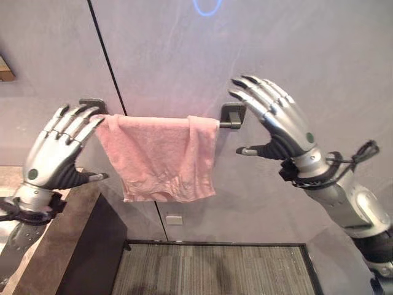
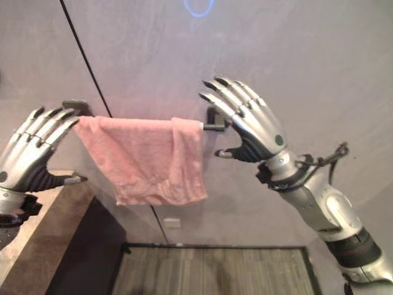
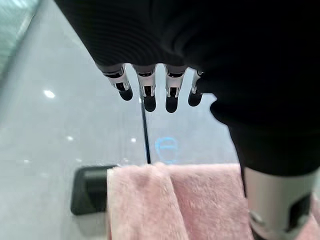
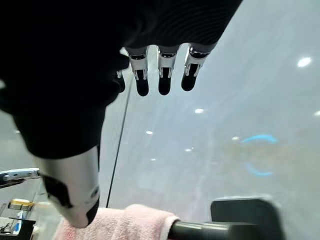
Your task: Put brush and paste in cup on sink, flatten towel.
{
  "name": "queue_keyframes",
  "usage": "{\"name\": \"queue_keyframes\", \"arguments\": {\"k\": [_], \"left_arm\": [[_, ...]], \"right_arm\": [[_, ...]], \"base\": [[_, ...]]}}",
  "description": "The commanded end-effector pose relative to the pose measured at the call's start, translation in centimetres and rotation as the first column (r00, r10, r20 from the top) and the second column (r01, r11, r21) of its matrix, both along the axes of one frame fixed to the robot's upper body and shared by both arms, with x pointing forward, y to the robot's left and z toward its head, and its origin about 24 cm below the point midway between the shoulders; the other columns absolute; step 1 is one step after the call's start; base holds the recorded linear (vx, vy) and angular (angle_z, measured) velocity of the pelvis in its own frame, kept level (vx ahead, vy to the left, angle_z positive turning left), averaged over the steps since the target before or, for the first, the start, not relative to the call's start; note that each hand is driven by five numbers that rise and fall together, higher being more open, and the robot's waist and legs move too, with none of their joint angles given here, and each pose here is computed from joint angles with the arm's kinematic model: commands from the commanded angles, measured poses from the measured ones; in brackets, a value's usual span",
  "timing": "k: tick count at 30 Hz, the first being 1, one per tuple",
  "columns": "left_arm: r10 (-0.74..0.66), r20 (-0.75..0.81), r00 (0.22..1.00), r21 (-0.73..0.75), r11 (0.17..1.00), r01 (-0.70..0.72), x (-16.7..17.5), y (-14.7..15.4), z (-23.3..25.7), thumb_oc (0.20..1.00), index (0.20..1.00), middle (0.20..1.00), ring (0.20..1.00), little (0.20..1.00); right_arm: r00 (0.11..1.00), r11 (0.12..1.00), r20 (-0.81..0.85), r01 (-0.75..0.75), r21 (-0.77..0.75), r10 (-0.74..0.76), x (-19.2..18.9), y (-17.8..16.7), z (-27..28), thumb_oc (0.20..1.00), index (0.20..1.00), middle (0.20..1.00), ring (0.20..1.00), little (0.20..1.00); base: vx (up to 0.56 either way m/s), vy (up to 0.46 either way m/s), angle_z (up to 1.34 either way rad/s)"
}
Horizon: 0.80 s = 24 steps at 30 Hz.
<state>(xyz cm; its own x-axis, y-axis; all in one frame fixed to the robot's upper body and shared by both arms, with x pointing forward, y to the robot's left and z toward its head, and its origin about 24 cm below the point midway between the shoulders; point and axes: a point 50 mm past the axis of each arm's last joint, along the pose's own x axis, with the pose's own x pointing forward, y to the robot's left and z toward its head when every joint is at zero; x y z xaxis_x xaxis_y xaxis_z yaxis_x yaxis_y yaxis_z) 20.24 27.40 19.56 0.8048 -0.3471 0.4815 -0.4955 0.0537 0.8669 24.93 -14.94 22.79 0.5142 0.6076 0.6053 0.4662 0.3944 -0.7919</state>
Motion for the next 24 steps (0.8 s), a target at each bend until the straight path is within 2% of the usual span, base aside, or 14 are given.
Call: {"name": "queue_keyframes", "arguments": {"k": [1, 2, 9, 14, 24], "left_arm": [[-0.013, 0.086, 0.996, -0.002, 1.0, 0.013, 1.2, -0.1, 2.2, 1.0, 1.0, 1.0, 1.0, 1.0], [-0.003, 0.073, 0.997, -0.023, 1.0, 0.005, 1.6, -0.1, 2.0, 1.0, 1.0, 1.0, 1.0, 1.0], [0.025, 0.093, 0.995, -0.085, 0.996, -0.018, 2.4, 0.1, 2.1, 1.0, 1.0, 1.0, 1.0, 1.0], [0.058, 0.085, 0.995, -0.126, 0.991, -0.047, 2.8, 0.6, 1.8, 1.0, 1.0, 1.0, 1.0, 1.0], [0.104, 0.006, 0.995, -0.199, 0.975, -0.101, 3.5, 1.1, 0.0, 1.0, 1.0, 1.0, 1.0, 1.0]], "right_arm": [[0.999, 1.0, 0.051, -0.01, 0.016, 0.009, 1.2, 1.3, 2.0, 1.0, 1.0, 1.0, 1.0, 1.0], [0.998, 0.999, 0.032, -0.046, 0.002, 0.046, 1.5, 2.7, 2.4, 1.0, 1.0, 1.0, 1.0, 1.0], [0.993, 0.993, 0.034, -0.114, 0.002, 0.114, 2.4, 5.9, 3.8, 1.0, 1.0, 1.0, 1.0, 1.0], [0.989, 0.989, 0.023, -0.147, 0.001, 0.147, 2.2, 7.1, 4.2, 1.0, 1.0, 1.0, 1.0, 1.0], [0.972, 0.982, -0.163, -0.179, -0.051, 0.169, 2.8, 8.6, 1.7, 1.0, 1.0, 1.0, 1.0, 1.0]], "base": [[0.0, 0.0, 0.0], [0.0, 0.0, 0.0], [0.0, 0.0, 0.0], [0.0, 0.0, 0.0], [0.0, 0.001, -0.01]]}}
